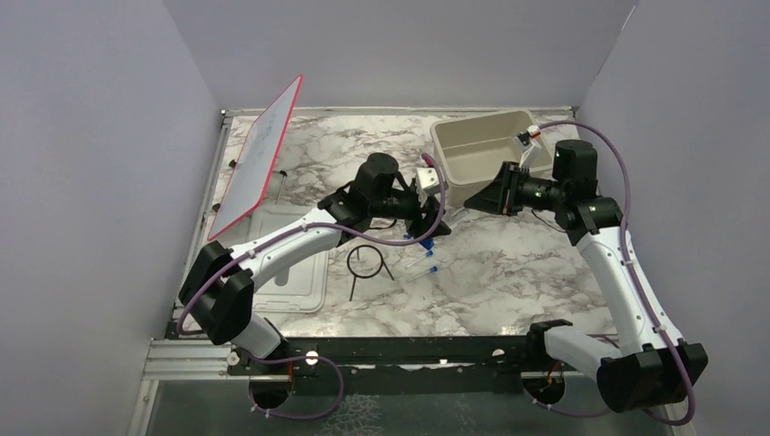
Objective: Organize the chemistry lab equipment
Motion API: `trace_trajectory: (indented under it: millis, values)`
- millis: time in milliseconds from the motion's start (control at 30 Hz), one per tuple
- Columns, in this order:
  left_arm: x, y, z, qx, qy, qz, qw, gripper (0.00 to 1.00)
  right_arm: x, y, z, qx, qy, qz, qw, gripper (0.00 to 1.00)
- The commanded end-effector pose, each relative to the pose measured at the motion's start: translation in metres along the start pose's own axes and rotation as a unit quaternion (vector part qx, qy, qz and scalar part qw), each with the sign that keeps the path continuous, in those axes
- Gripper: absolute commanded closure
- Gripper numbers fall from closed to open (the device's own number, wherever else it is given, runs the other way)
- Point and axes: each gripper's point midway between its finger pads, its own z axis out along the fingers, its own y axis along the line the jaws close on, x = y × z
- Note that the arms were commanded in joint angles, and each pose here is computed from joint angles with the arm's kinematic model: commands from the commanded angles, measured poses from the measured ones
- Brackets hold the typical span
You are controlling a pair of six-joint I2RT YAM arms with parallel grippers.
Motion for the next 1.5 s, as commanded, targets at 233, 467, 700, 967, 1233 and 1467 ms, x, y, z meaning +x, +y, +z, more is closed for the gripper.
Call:
trace_trajectory:
  millis: [233,467,700,967,1233,1467]
  values:
    - [0.003,-0.022,0.008,0.063,0.014,-0.023,0.998,0.85,-0.005,0.008,0.002,-0.024,-0.010,-0.003,1.000,0.74]
    - [-0.001,-0.019,0.014,0.028,0.012,-0.039,0.999,1.00,-0.012,-0.001,0.007,-0.007,-0.054,0.025,0.998,0.56]
    - [-0.013,0.005,0.027,-0.040,-0.010,-0.145,0.989,1.00,-0.024,-0.033,0.008,0.076,-0.112,0.085,0.987,0.43]
    - [-0.018,0.019,0.045,-0.060,-0.006,-0.206,0.977,1.00,-0.019,-0.044,0.016,0.071,-0.132,0.115,0.982,0.46]
    - [-0.024,0.017,0.051,-0.045,-0.008,-0.211,0.976,1.00,-0.007,-0.050,0.031,0.046,-0.134,0.140,0.980,0.58]
    - [-0.028,0.016,0.053,-0.042,-0.014,-0.220,0.975,1.00,-0.005,-0.049,0.039,0.028,-0.135,0.150,0.979,0.62]
